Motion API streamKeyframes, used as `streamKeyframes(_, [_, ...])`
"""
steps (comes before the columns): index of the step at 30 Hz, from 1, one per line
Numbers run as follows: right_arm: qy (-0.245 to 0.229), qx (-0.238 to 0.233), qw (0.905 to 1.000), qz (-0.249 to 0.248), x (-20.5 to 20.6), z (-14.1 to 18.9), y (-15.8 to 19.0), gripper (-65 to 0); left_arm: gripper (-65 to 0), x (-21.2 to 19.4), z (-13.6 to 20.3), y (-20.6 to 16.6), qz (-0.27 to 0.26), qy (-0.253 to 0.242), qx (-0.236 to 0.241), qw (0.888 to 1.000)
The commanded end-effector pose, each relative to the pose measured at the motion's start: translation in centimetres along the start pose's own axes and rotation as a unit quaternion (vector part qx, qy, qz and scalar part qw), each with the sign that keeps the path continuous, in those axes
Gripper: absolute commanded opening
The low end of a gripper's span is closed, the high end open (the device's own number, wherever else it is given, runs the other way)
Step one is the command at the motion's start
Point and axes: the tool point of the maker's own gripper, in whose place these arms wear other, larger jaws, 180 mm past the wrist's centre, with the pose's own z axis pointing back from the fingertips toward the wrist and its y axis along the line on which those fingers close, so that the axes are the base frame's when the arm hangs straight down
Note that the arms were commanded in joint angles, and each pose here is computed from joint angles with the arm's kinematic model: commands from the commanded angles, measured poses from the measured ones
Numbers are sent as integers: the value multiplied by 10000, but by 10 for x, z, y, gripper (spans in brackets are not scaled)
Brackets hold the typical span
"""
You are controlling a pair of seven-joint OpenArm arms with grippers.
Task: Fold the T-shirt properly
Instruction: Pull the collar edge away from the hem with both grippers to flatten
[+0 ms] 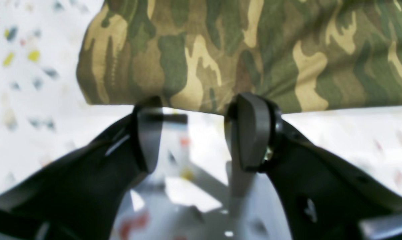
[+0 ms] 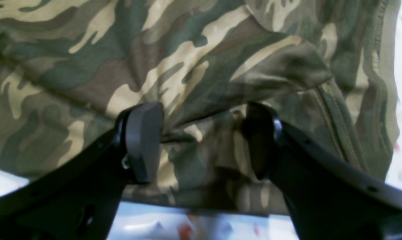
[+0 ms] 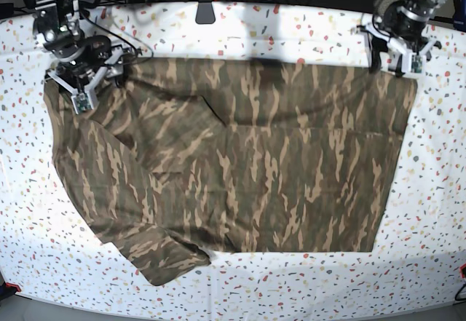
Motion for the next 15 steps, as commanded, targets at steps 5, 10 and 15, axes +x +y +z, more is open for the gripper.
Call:
streamKeyframes(5, [348,-351,9986,205,-10,13,-23,-256,-309,-35,27,-14,-191,745,-134,9969])
streamKeyframes(10, [479,-314,9981,232,-16,14,-22,-256,-309,-58,43,-27,-36,1037,-180,9944])
streamKeyframes(15, [470,-317,9981,233,-15,14,-22,-256,-309,-58,45,-29,0,979,-167,9951])
